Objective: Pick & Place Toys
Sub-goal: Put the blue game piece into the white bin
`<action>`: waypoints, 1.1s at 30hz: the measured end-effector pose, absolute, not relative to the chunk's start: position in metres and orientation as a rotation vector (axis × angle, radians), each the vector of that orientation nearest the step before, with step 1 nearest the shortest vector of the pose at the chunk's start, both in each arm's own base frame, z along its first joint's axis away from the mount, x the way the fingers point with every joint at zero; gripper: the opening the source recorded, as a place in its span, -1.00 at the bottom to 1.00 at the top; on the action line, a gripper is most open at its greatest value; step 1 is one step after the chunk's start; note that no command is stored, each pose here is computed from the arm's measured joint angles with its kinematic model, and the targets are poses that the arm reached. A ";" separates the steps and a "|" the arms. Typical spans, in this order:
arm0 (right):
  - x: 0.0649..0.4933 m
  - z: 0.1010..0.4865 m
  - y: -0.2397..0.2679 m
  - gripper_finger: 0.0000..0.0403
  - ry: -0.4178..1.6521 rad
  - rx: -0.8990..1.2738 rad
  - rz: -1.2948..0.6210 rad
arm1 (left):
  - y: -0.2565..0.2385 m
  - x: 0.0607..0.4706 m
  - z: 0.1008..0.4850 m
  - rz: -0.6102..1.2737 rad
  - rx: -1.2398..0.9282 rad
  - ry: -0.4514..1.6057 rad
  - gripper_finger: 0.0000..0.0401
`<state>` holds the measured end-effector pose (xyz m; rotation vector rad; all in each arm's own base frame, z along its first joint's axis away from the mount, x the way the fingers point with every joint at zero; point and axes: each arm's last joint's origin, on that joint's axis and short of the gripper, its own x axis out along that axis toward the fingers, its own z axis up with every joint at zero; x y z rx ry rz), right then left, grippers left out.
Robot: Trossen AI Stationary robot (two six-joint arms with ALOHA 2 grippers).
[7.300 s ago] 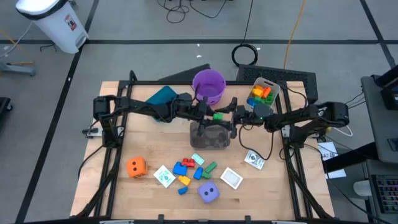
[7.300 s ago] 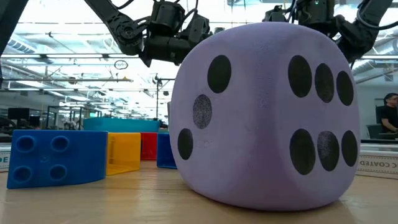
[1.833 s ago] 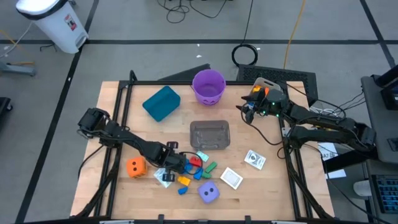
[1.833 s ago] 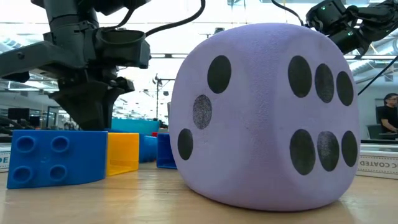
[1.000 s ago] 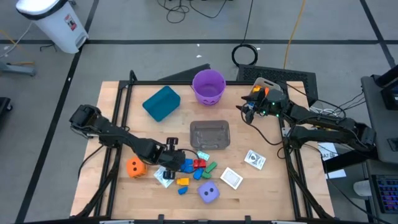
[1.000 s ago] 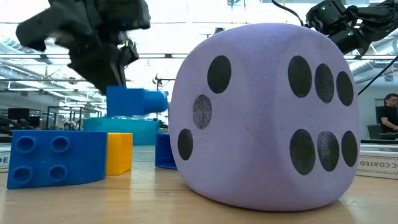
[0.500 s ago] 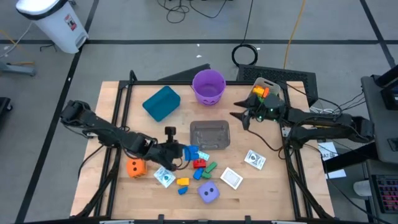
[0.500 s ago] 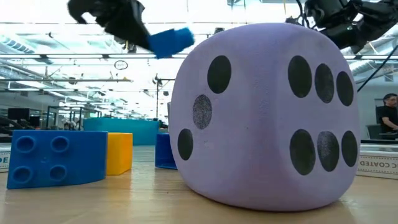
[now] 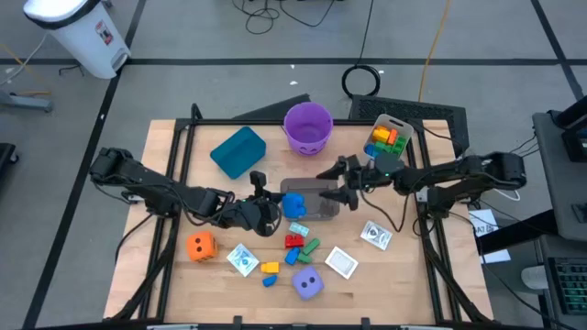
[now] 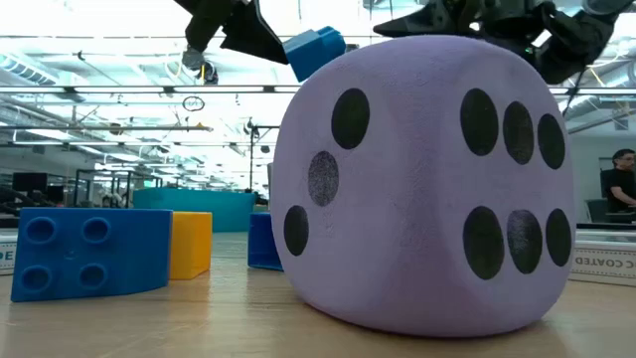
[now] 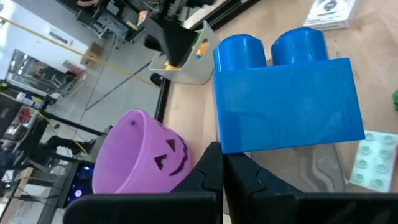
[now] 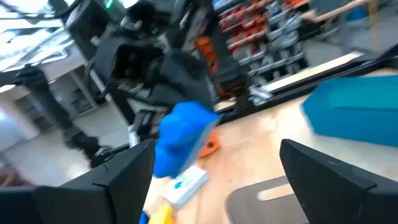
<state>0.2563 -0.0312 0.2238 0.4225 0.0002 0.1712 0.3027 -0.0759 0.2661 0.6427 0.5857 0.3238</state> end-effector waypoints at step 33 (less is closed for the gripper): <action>0.327 0.211 -0.005 0.10 0.085 0.411 0.184 | -0.053 0.310 0.268 0.377 0.563 0.572 -1.00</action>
